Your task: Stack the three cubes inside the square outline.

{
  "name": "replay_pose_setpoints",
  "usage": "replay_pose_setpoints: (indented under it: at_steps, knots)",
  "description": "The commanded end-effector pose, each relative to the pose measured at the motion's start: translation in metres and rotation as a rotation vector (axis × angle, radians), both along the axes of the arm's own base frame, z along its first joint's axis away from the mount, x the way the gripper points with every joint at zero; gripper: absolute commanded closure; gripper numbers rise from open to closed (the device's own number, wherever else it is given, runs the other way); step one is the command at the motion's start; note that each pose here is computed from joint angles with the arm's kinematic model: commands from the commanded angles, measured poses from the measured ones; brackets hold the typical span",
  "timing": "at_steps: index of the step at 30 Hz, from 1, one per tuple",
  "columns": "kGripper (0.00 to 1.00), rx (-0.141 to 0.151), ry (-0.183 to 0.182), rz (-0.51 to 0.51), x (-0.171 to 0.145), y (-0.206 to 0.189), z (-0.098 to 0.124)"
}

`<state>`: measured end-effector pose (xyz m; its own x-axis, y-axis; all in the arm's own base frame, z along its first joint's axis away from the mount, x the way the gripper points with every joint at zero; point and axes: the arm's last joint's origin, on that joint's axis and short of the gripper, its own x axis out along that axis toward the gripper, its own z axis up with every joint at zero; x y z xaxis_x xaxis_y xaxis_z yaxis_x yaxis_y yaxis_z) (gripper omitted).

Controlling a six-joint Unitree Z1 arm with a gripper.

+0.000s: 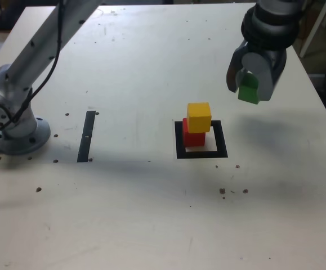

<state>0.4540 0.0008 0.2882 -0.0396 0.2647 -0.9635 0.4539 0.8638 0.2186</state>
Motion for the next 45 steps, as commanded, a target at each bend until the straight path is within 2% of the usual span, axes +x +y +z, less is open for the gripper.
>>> replay_pose_setpoints:
  at_steps: [1, 8, 13, 18, 33, 45]
  knots:
    - [0.72, 0.004, -0.011, 0.031, -0.008, -0.001, 0.011]
    - [0.72, 0.006, -0.040, 0.214, -0.036, -0.006, 0.032]
    - [0.72, -0.013, -0.040, 0.356, -0.058, -0.013, 0.038]
    - [0.72, -0.033, -0.031, 0.425, -0.072, -0.018, 0.042]
    - [0.72, -0.104, 0.035, 0.493, -0.088, -0.029, 0.039]
    - [0.72, -0.117, 0.048, 0.497, -0.085, -0.030, 0.033]
